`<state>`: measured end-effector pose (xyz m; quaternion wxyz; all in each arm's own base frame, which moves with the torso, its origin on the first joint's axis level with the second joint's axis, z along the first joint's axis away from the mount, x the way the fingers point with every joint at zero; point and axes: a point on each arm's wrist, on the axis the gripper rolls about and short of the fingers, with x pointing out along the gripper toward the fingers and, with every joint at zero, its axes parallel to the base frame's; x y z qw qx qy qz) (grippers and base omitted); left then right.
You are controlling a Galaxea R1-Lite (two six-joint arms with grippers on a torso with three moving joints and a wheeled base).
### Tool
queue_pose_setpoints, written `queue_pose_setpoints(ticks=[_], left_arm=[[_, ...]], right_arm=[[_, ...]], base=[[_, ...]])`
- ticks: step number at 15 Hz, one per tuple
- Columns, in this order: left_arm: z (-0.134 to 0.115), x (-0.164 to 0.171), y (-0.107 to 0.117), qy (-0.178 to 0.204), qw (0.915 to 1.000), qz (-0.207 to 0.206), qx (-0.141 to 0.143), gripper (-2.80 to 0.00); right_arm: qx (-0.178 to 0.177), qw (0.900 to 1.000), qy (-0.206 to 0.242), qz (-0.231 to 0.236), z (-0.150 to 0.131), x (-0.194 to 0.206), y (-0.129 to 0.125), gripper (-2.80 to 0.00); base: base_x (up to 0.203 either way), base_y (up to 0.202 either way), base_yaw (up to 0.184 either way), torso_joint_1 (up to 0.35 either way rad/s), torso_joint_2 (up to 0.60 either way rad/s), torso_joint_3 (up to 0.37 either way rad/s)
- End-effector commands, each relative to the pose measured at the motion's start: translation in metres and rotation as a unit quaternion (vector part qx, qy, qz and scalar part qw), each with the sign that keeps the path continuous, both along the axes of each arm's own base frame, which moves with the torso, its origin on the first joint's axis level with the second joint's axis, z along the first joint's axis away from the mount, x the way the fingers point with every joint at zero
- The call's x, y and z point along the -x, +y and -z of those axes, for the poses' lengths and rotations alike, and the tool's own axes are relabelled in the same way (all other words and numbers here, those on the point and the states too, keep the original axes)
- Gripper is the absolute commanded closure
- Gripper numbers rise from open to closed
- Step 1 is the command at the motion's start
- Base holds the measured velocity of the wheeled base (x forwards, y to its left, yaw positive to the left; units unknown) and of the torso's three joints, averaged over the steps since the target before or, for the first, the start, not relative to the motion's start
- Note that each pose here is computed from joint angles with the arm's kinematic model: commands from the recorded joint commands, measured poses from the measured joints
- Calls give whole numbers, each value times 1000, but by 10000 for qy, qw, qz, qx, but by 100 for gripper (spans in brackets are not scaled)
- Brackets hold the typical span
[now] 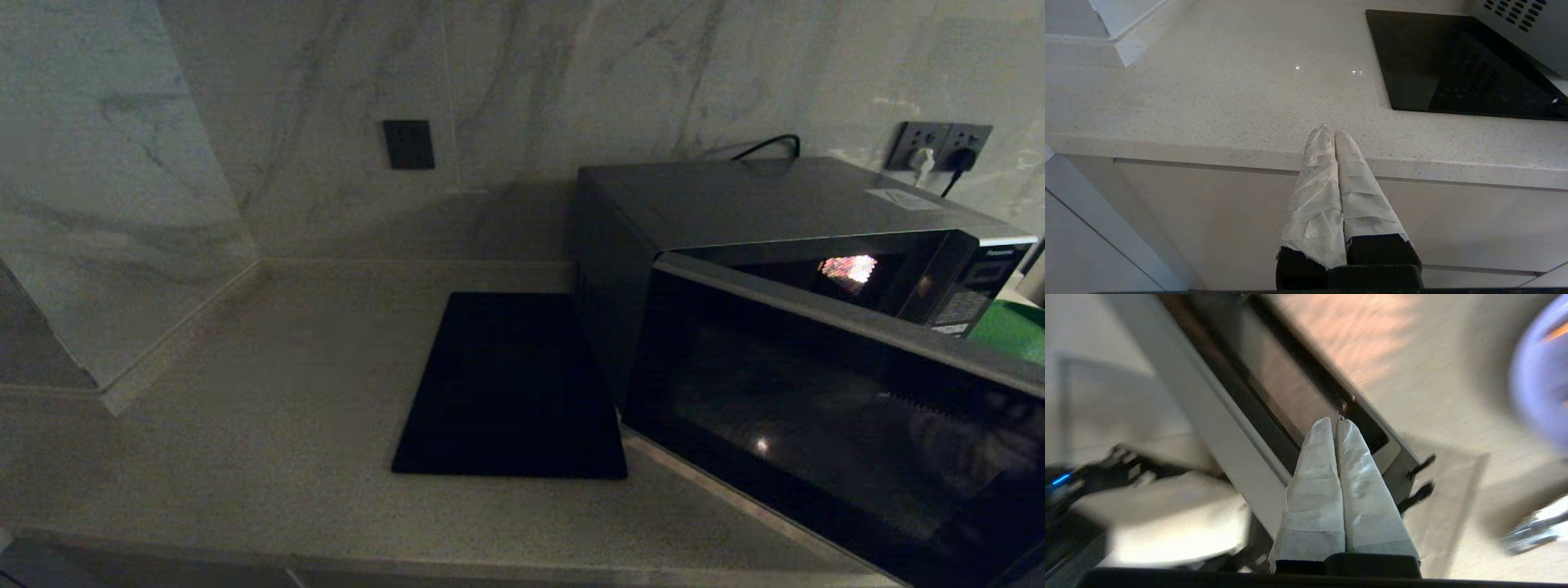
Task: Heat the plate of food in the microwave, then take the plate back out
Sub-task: Open the microwave oven
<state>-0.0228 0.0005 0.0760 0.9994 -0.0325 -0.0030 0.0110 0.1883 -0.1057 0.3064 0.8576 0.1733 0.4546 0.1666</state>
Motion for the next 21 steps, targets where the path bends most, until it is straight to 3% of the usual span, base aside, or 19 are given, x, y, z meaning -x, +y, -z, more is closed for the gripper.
queue_pose_setpoints(ticks=[1, 7, 12, 16, 21], left_arm=[[0, 0, 0, -12, 10000, -4, 5, 0], [0, 0, 0, -16, 10000, -4, 5, 0], [0, 0, 0, -19, 10000, -4, 5, 0], [0, 0, 0, -12, 10000, -4, 5, 0], [0, 0, 0, -12, 10000, -4, 5, 0]], right_arm=[[-113, 9999, 46, -70, -5, 14, 9, 0], [-328, 9961, -333, -755, -4, 32, 32, 0], [-909, 9899, 78, -1082, 20, 41, 49, 0], [-1121, 9842, 421, -1305, 35, 47, 60, 0], [-1268, 9690, 692, -2004, 45, 55, 86, 0]], base=[[0, 0, 0, 0, 0, 0], [0, 0, 0, 0, 0, 0], [0, 0, 0, 0, 0, 0], [0, 0, 0, 0, 0, 0], [0, 0, 0, 0, 0, 0]])
